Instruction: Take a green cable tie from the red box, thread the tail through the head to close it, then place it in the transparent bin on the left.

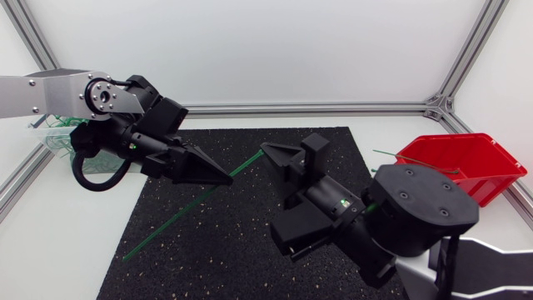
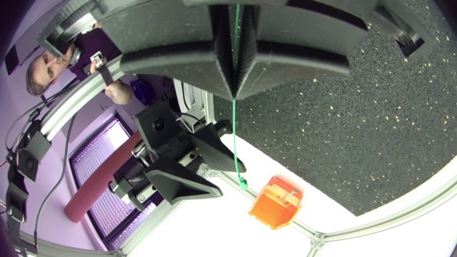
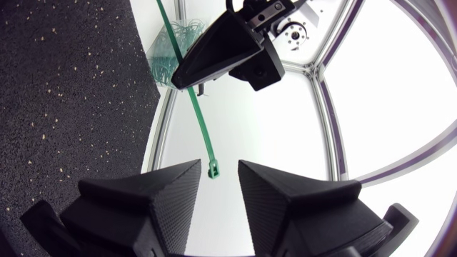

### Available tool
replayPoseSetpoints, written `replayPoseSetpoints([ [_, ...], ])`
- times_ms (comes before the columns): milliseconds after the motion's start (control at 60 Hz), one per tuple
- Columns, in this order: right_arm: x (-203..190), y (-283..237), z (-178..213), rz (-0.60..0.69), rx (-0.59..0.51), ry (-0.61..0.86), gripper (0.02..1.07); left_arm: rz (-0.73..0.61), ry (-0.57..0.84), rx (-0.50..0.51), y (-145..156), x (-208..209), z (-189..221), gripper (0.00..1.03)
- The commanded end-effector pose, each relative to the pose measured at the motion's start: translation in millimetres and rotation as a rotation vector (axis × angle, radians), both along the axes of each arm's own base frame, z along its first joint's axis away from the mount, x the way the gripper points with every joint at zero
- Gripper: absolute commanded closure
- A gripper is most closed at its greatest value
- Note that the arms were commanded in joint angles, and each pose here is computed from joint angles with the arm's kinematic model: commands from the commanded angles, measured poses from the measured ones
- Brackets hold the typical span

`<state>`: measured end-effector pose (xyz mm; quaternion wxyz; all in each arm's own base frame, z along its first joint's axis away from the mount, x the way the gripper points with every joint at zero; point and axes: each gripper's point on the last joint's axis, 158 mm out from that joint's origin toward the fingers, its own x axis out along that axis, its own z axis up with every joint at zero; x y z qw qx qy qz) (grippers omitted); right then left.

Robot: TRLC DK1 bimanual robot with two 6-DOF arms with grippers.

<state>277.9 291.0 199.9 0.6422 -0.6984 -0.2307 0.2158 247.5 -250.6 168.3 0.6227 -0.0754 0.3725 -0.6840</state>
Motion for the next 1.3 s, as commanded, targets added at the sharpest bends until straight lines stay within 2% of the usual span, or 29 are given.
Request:
replayPoseSetpoints([
  [0, 7, -7, 13, -0.031, 0.084, 0.037, 0.59, 0.006, -0.022, -0.031, 2, 4, 3, 1.0],
  [317, 31, -25, 14, -0.121, 0.271, 0.309, 0.59, 0.062, -0.045, -0.056, -3, 22, 10, 1.0],
  [533, 47, -31, -3, -0.185, 0.36, 0.537, 0.59, 0.146, -0.086, -0.078, -9, 43, 14, 1.0],
  [733, 55, -31, -22, -0.21, 0.457, 0.85, 0.59, 0.184, -0.113, -0.112, -14, 52, 13, 1.0],
  [833, 54, -24, -33, -0.19, 0.524, 1.075, 0.59, 0.188, -0.137, -0.13, -15, 51, 13, 1.0],
  [983, 44, -5, -47, -0.128, 0.565, 1.35, 0.59, 0.216, -0.136, -0.166, -17, 53, 21, 1.0],
  [1283, 23, 24, -38, 0.05, 0.642, 1.696, 0.59, 0.303, -0.175, -0.285, -9, 66, 51, 1.0],
])
